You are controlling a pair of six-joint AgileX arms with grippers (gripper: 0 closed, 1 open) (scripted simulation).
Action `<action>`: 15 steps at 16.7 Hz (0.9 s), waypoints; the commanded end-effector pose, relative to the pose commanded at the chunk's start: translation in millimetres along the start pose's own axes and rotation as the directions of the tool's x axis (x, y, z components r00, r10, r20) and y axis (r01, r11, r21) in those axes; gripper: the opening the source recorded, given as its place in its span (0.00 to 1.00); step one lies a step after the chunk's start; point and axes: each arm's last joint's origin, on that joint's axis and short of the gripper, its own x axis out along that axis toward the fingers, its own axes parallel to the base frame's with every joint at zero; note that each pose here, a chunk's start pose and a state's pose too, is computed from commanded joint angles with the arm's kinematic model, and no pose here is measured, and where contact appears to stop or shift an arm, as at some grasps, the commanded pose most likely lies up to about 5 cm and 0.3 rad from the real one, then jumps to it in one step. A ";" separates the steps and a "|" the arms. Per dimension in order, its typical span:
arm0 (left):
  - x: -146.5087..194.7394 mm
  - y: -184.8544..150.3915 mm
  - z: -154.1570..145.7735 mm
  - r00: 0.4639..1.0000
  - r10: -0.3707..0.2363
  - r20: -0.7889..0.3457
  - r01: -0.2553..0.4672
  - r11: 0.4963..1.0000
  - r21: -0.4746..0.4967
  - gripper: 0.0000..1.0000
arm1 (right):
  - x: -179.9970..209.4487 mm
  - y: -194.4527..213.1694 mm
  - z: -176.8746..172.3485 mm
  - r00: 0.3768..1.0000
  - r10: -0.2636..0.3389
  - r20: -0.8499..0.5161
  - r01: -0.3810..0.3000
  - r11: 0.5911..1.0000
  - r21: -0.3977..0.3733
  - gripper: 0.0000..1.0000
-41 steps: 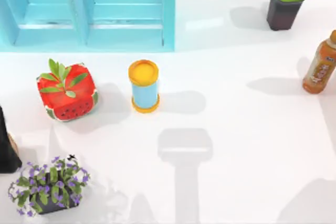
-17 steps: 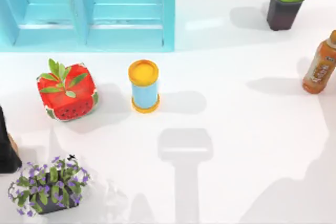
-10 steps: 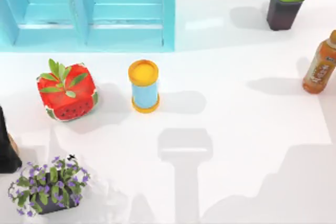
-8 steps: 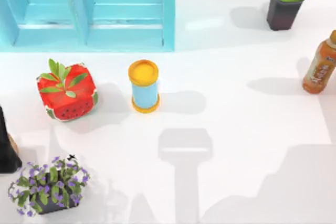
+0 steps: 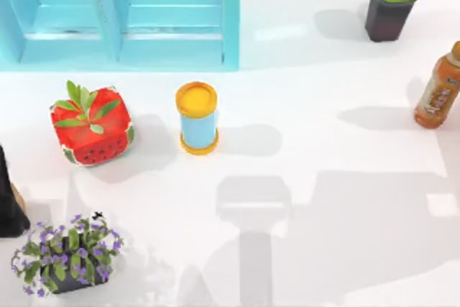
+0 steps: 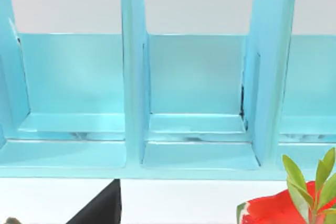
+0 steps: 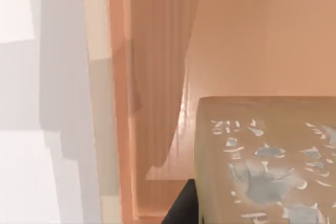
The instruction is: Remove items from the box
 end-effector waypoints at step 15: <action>0.0 0.0 0.0 1.000 0.000 0.000 0.000 1.000 0.000 1.00 | 74.9 288.1 -75.3 1.000 -0.009 0.012 0.009 1.000 0.003 0.00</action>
